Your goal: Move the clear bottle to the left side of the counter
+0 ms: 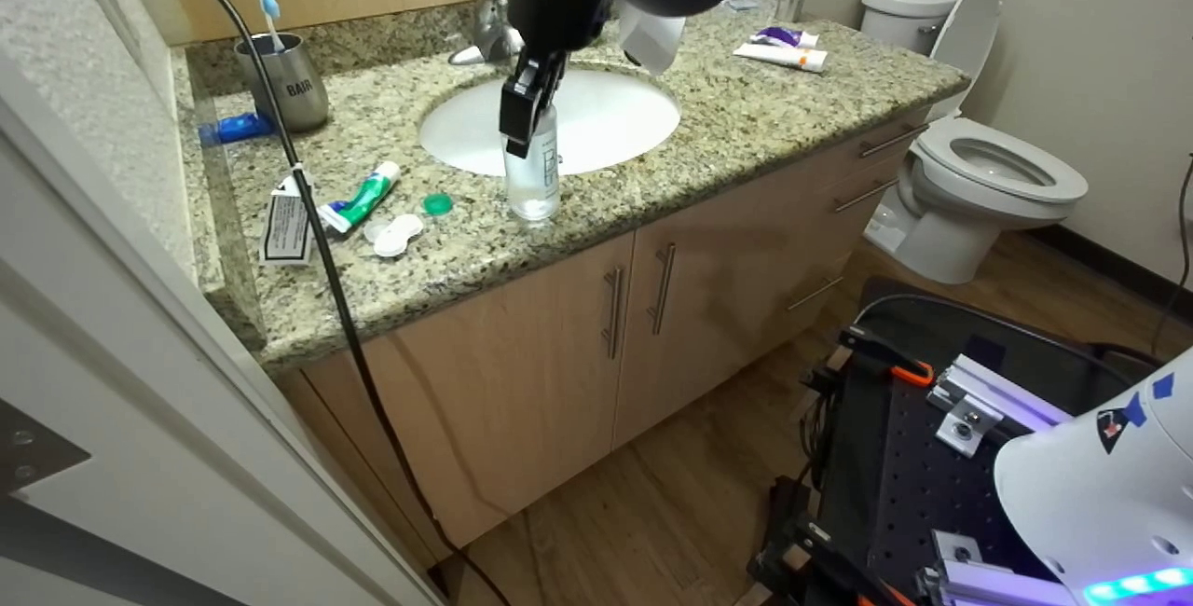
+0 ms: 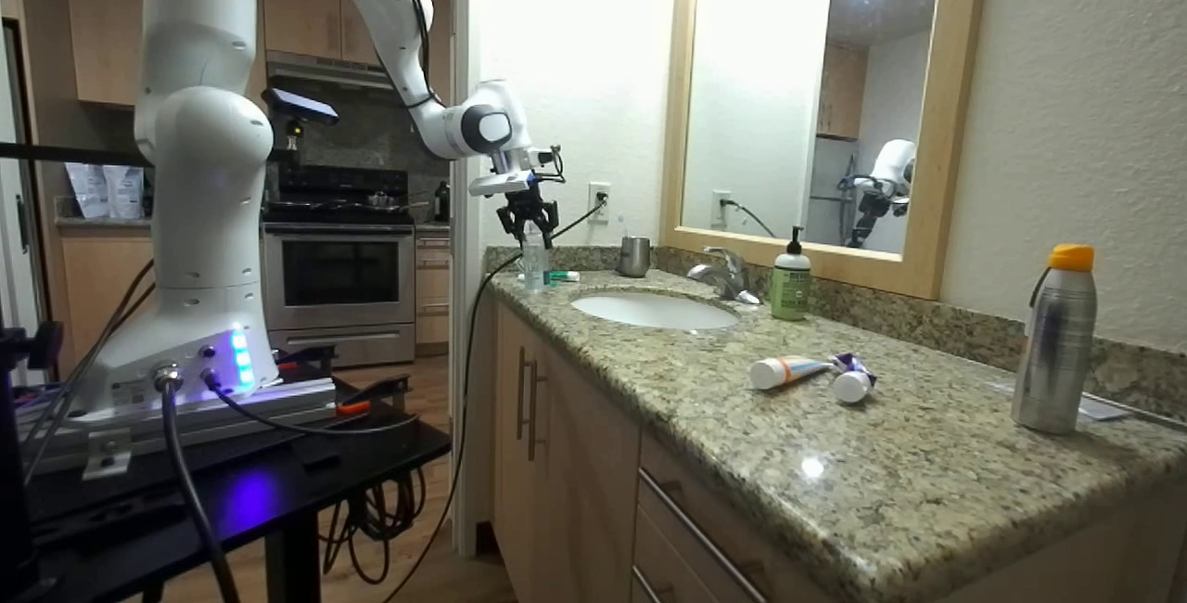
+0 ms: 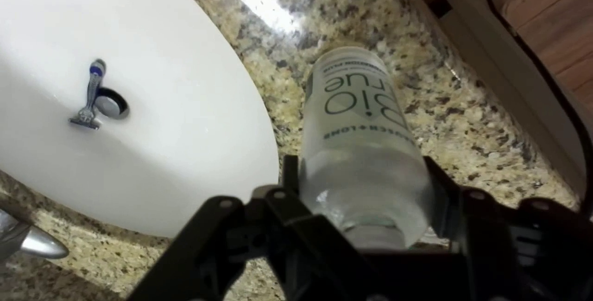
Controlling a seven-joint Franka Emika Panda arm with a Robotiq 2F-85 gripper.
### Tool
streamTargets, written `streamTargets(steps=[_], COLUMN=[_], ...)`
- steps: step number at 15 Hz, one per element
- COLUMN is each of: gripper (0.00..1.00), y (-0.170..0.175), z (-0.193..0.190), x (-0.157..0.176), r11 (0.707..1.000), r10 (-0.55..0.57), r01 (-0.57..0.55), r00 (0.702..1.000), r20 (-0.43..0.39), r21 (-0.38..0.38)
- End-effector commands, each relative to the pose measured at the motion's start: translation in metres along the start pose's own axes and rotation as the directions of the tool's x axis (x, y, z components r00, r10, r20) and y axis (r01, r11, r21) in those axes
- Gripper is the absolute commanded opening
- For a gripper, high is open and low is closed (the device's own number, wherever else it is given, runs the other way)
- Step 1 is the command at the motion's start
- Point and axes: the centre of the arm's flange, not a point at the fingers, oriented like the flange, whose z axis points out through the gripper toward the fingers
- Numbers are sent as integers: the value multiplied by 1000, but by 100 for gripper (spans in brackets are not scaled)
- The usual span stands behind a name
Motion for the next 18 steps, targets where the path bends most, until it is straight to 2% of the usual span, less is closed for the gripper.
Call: streamTargets(steps=[1,2,4,7,8,9,12,18], gripper=[38,38,38,38,38,38,38,38], y=[22,24,49,53,48,44,23,-33], z=[6,6,-7,-8,-1,7,34,39], x=[28,36,48,60,60,59,47,61], r11=[990,985,978,976,976,977,979,984], r10=[119,153,190,208,212,212,201,168], r01=[-122,-155,-191,-209,-214,-213,-205,-175], r00=[992,988,981,978,976,972,958,973], r20=[41,34,25,23,45,102,203,158], r21=[75,79,83,59,34,8,0,36])
